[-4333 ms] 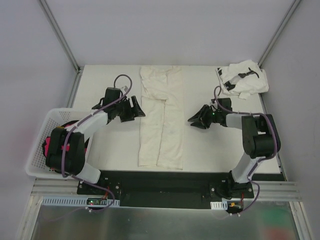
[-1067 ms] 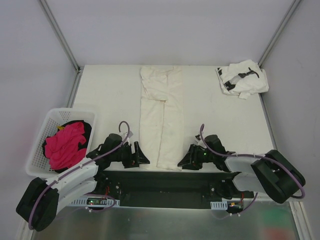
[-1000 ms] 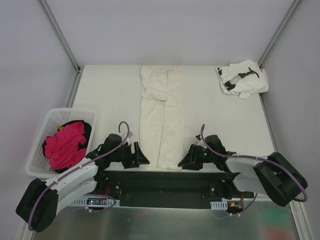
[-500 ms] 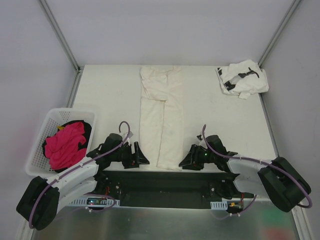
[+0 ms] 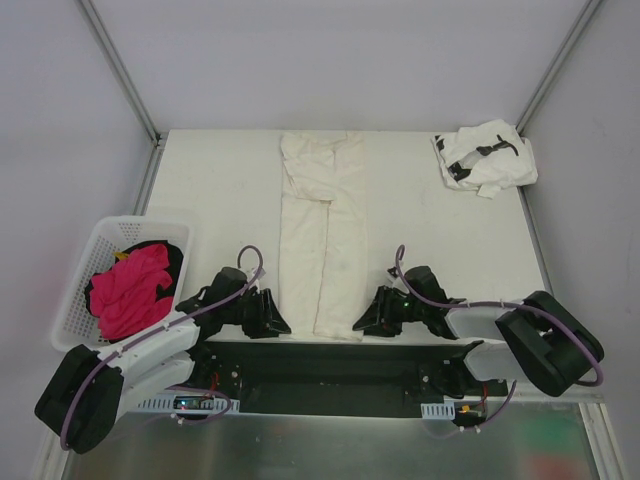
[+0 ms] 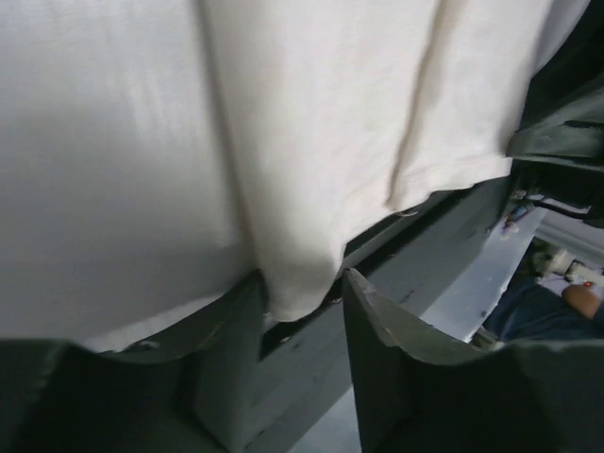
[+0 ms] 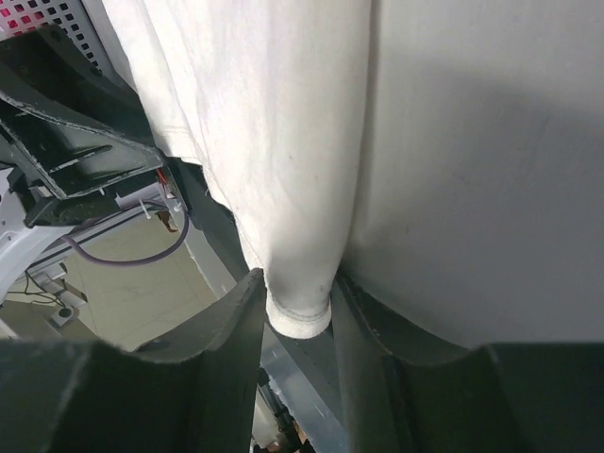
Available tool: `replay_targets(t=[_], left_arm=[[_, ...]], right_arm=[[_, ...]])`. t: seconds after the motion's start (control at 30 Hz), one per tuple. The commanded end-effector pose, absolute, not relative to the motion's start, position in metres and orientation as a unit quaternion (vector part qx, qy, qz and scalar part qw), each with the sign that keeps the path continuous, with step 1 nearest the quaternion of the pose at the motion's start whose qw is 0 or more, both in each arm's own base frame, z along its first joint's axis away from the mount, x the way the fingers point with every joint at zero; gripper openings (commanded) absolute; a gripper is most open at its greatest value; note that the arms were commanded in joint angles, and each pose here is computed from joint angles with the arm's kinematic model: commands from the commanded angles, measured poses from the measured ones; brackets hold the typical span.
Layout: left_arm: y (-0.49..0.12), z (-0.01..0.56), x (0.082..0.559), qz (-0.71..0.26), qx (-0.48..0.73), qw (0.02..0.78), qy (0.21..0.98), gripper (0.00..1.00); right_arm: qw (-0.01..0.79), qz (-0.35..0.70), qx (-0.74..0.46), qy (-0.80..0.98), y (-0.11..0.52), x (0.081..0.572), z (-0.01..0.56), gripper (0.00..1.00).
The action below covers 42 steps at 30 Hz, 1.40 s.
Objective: Fold and stack the t-shirts
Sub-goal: Grab the bottom of the folded rectangular tshirt with both arms
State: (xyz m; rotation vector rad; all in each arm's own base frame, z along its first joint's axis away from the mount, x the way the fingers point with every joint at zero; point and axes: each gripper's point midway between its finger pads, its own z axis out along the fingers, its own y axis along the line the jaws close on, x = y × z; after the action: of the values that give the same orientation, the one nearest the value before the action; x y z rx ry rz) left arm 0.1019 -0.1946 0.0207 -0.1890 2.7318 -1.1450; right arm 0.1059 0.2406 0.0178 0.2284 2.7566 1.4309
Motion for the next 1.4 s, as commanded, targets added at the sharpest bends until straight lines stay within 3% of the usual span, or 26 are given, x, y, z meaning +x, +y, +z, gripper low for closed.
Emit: replay_targets(t=[0.0, 0.23, 0.4, 0.6, 0.77, 1.37], left_arm=[[-0.160, -0.020, 0.073, -0.284, -0.076, 0.039, 0.955, 0.34], [-0.161, -0.018, 0.077, -0.279, -0.074, 0.041, 0.957, 0.29], [-0.161, -0.018, 0.079, -0.277, -0.073, 0.043, 0.957, 0.23], [-0.164, -0.012, 0.089, -0.279, -0.068, 0.060, 0.956, 0.15], [-0.168, -0.003, 0.100, -0.285, -0.065, 0.081, 0.953, 0.01], [-0.180, 0.019, 0.127, -0.289, -0.032, 0.116, 0.950, 0.00]], right_arm=[[0.005, 0.346, 0.114, 0.931, 0.203, 0.088, -0.035, 0.37], [0.007, 0.340, 0.120, 0.933, 0.201, 0.088, -0.037, 0.23], [0.008, 0.338, 0.123, 0.933, 0.200, 0.089, -0.038, 0.01], [0.013, 0.342, 0.123, 0.932, 0.202, 0.091, -0.036, 0.01], [0.021, 0.350, 0.116, 0.929, 0.205, 0.095, -0.031, 0.01], [0.063, 0.337, 0.097, 0.934, 0.205, 0.113, -0.014, 0.01]])
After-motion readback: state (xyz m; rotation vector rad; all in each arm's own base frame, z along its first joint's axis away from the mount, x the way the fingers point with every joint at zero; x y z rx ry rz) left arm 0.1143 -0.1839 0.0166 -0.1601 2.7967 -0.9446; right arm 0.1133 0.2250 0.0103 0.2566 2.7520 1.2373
